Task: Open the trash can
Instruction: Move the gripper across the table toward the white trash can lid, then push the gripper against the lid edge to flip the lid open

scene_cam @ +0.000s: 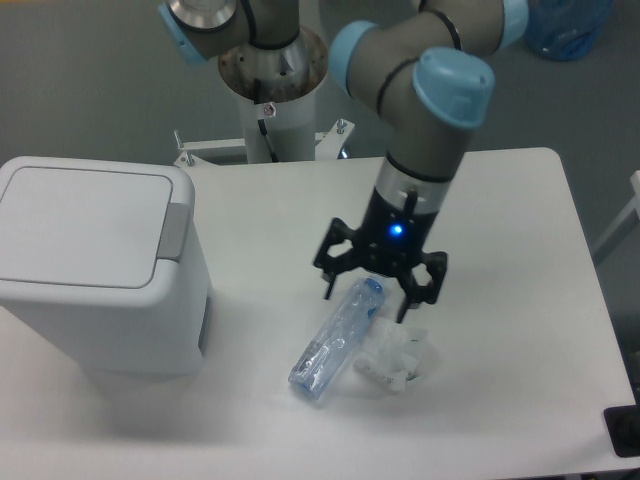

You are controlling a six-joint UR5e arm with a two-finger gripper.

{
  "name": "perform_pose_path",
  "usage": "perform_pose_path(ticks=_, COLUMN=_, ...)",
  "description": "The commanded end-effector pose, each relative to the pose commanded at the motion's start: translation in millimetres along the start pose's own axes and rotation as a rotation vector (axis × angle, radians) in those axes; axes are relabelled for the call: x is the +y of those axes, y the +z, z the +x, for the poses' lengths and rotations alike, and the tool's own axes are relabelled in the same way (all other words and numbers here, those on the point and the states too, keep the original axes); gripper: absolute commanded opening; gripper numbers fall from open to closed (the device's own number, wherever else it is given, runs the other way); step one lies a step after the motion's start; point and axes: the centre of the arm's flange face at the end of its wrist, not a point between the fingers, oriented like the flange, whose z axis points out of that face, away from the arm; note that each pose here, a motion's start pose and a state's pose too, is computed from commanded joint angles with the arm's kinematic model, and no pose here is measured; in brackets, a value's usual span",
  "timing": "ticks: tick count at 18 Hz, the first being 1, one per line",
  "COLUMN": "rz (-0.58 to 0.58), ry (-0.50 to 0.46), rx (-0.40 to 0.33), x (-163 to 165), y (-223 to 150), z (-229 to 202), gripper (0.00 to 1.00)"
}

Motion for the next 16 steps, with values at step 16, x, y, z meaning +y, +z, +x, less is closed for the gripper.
perform_pose_path(ticks=16, rz=-0.004, ry=0.085, rx=0.060, x=27.3, y=20.7, z=101.1, gripper=1.00)
